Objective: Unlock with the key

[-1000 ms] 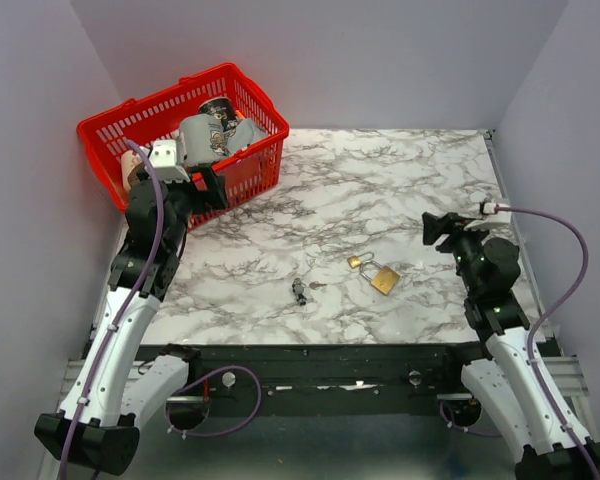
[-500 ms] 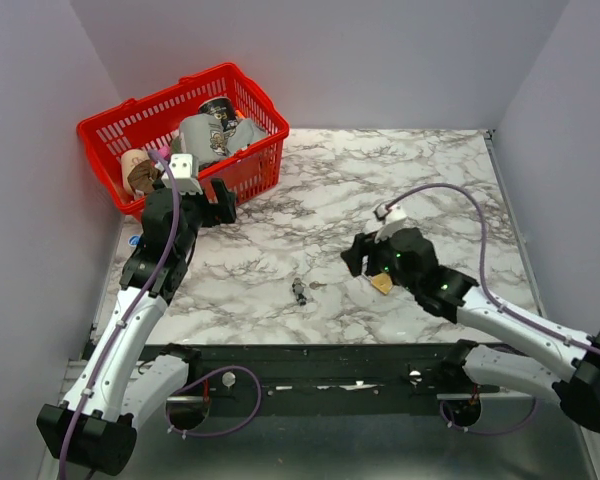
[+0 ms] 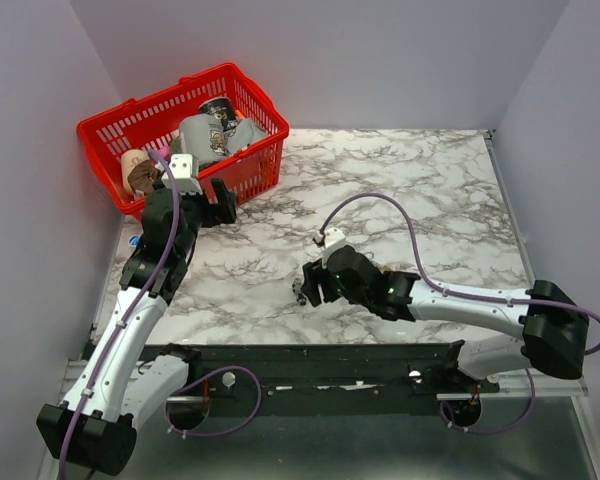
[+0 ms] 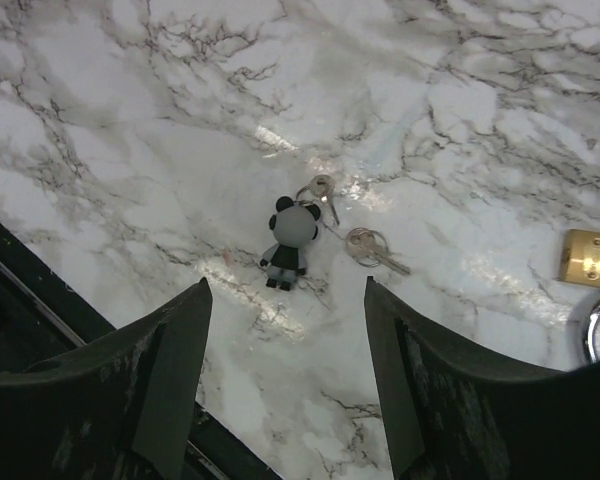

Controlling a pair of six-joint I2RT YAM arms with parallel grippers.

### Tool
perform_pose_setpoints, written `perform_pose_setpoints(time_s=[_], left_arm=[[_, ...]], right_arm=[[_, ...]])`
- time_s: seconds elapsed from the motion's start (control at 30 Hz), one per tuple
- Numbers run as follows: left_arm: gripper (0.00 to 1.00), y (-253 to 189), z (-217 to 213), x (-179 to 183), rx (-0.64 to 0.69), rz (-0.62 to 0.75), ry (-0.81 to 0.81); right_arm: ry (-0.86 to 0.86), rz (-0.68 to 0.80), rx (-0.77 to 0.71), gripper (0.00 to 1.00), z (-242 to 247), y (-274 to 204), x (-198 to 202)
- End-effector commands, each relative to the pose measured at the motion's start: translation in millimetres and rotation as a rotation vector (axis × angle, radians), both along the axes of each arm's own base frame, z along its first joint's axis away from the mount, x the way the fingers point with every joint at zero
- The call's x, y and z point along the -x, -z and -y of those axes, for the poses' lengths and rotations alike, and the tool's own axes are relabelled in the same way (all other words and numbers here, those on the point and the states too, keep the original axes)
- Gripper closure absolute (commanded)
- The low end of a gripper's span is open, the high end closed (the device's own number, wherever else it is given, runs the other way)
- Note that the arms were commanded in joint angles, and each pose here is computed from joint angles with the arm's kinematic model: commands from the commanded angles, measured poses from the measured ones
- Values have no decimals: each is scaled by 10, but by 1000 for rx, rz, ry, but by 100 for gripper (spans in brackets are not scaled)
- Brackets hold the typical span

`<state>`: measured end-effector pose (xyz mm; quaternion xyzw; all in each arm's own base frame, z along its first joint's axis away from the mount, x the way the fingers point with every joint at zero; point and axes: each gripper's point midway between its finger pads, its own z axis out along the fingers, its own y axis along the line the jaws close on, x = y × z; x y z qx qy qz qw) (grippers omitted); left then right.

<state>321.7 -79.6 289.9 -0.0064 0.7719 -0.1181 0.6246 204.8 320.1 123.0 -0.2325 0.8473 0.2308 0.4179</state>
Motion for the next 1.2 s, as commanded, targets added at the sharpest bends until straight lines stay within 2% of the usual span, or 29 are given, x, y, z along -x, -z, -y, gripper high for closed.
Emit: perform_pose_setpoints(time_s=[0.0,0.27,0.63,1.0,1.17], left_arm=[[1,-58,12,26,13,24,4],[1,-40,8,60,20,25,5],[1,-24,8,61,20,18,4],[1,-29,26,66,27,17,11],[1,-37,42,72,32,19,19]], right_arm=[[1,-38,28,29,-128,129,140],[3,-85,161,29,-132,383,418],[57,-30,287,34,-211,536,206],[10,-25,310,40,-502,641,115],[45,-45,296,40,-433,672,41]])
